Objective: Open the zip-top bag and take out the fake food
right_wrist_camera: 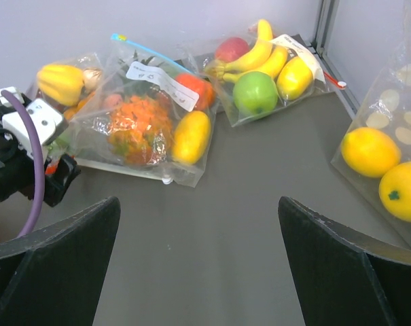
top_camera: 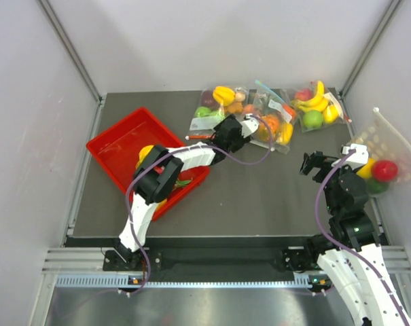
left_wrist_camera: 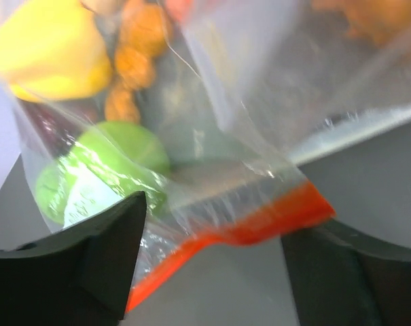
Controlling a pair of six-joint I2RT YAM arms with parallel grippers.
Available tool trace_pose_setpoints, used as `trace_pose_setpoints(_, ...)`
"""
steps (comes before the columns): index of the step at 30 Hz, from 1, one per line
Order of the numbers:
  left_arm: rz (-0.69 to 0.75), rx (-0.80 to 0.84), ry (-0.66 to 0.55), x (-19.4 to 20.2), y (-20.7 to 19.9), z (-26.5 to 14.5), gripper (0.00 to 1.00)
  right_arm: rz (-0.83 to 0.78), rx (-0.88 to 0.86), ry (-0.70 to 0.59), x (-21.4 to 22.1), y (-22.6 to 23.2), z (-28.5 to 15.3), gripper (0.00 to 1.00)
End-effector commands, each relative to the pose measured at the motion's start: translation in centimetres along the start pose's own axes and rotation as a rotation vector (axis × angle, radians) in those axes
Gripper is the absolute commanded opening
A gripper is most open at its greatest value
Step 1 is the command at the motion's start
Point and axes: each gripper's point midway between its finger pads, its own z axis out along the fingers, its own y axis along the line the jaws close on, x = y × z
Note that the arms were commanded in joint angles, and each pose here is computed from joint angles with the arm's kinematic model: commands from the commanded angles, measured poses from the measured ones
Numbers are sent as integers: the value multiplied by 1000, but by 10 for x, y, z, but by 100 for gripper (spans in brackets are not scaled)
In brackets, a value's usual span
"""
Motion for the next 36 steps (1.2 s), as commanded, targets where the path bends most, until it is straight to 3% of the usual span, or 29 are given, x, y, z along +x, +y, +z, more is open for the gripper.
trace_pose_setpoints(1, -37, -121, -125, -40, 32, 7, 75, 19, -28, -27, -12, 7, -1, 100)
trace_pose_setpoints(4, -59, -129, -129, -37, 38, 10, 61, 18, -35, -23, -10, 8, 0, 100)
trace_pose_setpoints(5, -65, -127, -130, -36, 39, 12, 43, 19, -35, -21, -9, 8, 0, 100)
trace_pose_setpoints(8, -63, -110, -146, -37, 37, 10, 13, 18, -38, -7, -4, 9, 3, 100)
trace_pose_setpoints(10, -73, -101, -159, -42, 39, 4, 0, 15, -39, 0, -3, 10, 4, 100)
trace_pose_setpoints(14, -144, -147, -156, -50, 63, -11, 0, 11, -41, 4, -3, 11, 5, 100)
trace_pose_setpoints(19, -345, -128, -216, -72, 115, -43, 0, 15, -54, -6, -6, 12, 1, 100)
trace_pose_setpoints(28, -391, -91, -375, -163, 175, -109, 0, 12, -56, -10, -8, 11, -2, 100)
trace_pose_setpoints(32, -440, -53, -405, -186, 184, -147, 0, 3, -60, -6, -8, 12, -1, 100)
trace_pose_setpoints(36, -504, 139, -465, -213, 162, -183, 0, -8, -108, 3, -8, 21, 1, 100)
